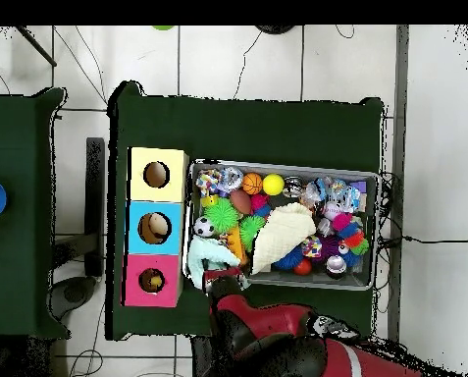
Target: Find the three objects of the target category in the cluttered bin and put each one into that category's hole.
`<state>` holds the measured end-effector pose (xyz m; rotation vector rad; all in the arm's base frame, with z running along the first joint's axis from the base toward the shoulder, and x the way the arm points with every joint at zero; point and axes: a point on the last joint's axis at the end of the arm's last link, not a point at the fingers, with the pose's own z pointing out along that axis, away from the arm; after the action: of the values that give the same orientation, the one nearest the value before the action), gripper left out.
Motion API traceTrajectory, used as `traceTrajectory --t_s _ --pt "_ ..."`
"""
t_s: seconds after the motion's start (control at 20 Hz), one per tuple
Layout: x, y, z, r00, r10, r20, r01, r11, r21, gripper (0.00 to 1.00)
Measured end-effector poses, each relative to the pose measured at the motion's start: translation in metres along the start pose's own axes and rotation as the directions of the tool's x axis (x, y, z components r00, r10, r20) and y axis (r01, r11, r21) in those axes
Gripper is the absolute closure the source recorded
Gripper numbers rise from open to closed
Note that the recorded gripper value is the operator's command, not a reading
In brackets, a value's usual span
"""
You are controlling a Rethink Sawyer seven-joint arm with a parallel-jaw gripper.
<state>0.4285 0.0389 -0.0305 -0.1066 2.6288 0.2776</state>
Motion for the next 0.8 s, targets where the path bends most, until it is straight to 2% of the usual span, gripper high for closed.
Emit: traceTrajectory --t_s 0.45,0.75,0.8 --pt "-0.013 0.009 -0.001 0.9956 -0.031 0.089 0.031 0.9995 -0.005 0.00" --pt "-0.019 0.014 -0.002 0.9879 -0.043 0.149 0.045 0.9989 -0.009 0.00" --pt "-0.023 0.020 -0.001 0.9840 -0.054 0.170 0.058 0.9982 -0.016 0.00"
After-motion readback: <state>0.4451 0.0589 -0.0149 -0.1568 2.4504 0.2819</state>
